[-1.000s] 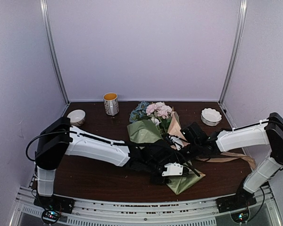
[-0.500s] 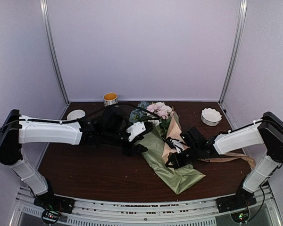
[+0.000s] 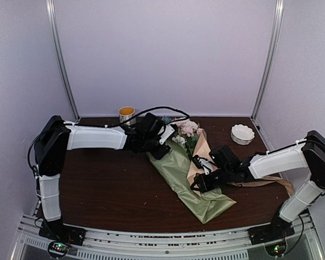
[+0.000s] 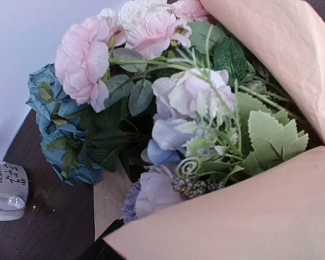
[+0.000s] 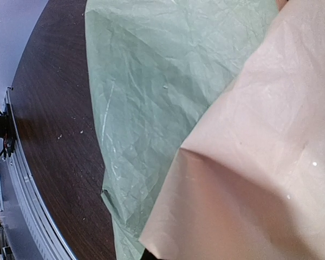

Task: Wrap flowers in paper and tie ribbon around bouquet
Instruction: Fold the two-thirds-folded wrapping paper at the center of the board.

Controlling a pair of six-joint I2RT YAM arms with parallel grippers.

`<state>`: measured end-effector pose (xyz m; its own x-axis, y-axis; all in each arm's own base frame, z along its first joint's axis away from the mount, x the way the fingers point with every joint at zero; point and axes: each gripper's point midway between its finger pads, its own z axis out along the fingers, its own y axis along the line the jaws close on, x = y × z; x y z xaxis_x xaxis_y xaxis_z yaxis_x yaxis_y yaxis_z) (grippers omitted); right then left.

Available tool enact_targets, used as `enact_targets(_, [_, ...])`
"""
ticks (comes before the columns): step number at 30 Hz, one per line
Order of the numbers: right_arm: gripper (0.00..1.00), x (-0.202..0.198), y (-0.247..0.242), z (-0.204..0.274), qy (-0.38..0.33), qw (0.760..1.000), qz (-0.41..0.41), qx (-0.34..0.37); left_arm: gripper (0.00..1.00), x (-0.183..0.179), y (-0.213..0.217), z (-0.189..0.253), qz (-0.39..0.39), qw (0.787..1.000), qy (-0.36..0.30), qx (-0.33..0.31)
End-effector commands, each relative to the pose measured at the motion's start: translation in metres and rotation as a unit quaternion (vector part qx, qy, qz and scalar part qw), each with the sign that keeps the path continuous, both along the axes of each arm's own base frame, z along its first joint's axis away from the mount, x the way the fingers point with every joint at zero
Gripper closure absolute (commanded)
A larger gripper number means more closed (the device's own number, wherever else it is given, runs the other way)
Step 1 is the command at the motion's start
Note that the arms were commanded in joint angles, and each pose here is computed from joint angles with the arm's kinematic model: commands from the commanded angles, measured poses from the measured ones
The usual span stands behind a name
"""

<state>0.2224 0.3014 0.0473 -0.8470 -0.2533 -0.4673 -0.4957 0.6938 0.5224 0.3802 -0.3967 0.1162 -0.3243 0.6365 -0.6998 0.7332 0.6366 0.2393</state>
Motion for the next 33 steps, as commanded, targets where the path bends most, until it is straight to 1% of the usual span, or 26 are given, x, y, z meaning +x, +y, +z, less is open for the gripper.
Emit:
enact_targets(1, [1.0,0.0,-0.001,0.005,-0.015,1.0,-0.009,-0.004,0.44,0.004,-0.002,-0.015,0.012,1.0,0.013,0.013])
enact_targets(7, [1.0,-0.003,0.002,0.021,-0.032,0.999,-0.012,0.004,0.44,0.011,-0.009,-0.004,0.004,1.0,-0.004,0.009])
enact_targets(11, [1.0,0.0,-0.003,0.033,-0.067,0.997,-0.014,-0.02,0.43,0.019,-0.015,0.01,0.004,1.0,-0.021,0.006])
enact_targets(18, [1.0,-0.002,0.001,0.062,-0.143,0.989,0.008,-0.05,0.43,0.026,-0.023,-0.012,0.002,1.0,-0.004,0.029])
enact_targets(24, [1.0,-0.005,0.015,0.087,-0.19,0.981,0.023,-0.031,0.43,0.03,-0.029,-0.027,0.001,0.999,0.009,0.04])
enact_targets(27, [1.0,-0.005,0.022,0.084,-0.187,0.982,0.027,-0.023,0.43,0.029,-0.032,-0.031,-0.004,0.999,0.017,0.037])
enact_targets(33, [1.0,-0.007,0.044,0.052,-0.155,0.986,0.047,-0.033,0.42,0.033,-0.034,-0.038,-0.001,0.999,0.023,0.036])
